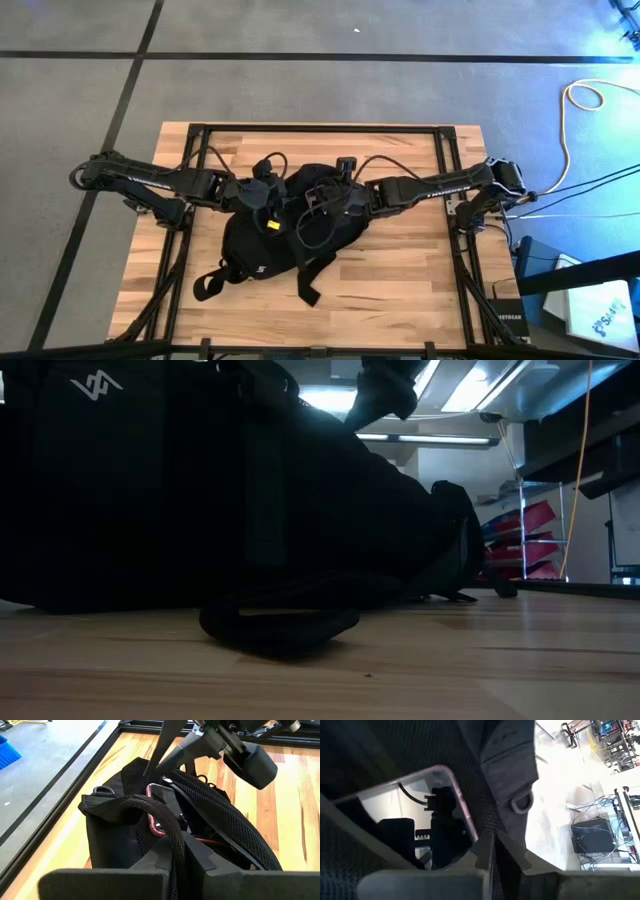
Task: Unpack backpack
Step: Put the pink cellphone into the black backpack
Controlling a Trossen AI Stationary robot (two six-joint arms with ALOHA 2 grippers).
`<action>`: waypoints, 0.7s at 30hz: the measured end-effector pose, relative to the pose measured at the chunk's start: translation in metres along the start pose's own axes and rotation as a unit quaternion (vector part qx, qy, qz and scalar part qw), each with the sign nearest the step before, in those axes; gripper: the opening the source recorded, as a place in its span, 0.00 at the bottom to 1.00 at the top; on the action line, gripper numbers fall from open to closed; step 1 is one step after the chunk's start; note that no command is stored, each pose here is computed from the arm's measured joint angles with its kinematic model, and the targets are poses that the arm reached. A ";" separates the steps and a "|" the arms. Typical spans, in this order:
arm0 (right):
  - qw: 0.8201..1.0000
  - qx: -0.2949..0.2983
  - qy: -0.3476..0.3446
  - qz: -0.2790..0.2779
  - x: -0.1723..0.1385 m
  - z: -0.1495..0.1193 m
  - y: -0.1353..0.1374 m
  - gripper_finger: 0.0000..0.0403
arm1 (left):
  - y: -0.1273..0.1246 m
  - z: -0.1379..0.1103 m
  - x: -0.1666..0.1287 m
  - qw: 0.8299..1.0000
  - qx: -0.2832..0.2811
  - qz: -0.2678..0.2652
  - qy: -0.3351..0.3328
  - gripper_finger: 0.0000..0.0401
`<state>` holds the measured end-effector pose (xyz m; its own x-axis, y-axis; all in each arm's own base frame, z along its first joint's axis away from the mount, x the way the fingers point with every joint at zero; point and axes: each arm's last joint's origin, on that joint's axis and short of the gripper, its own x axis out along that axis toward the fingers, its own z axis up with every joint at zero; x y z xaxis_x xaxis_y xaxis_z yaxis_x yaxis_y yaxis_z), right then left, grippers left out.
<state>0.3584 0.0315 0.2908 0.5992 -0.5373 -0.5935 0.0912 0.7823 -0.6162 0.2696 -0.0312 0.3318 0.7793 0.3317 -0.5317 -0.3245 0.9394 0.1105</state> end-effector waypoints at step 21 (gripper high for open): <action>0.997 0.032 -0.021 0.060 0.027 0.004 0.022 0.00 | 0.000 0.000 0.000 1.000 0.000 -0.001 0.000 0.01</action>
<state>0.3791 0.0357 0.2632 0.6418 -0.4262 -0.6375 0.0674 0.8594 -0.5068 0.2696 -0.0314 0.3318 0.7797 0.3306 -0.5317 -0.3237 0.9398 0.1096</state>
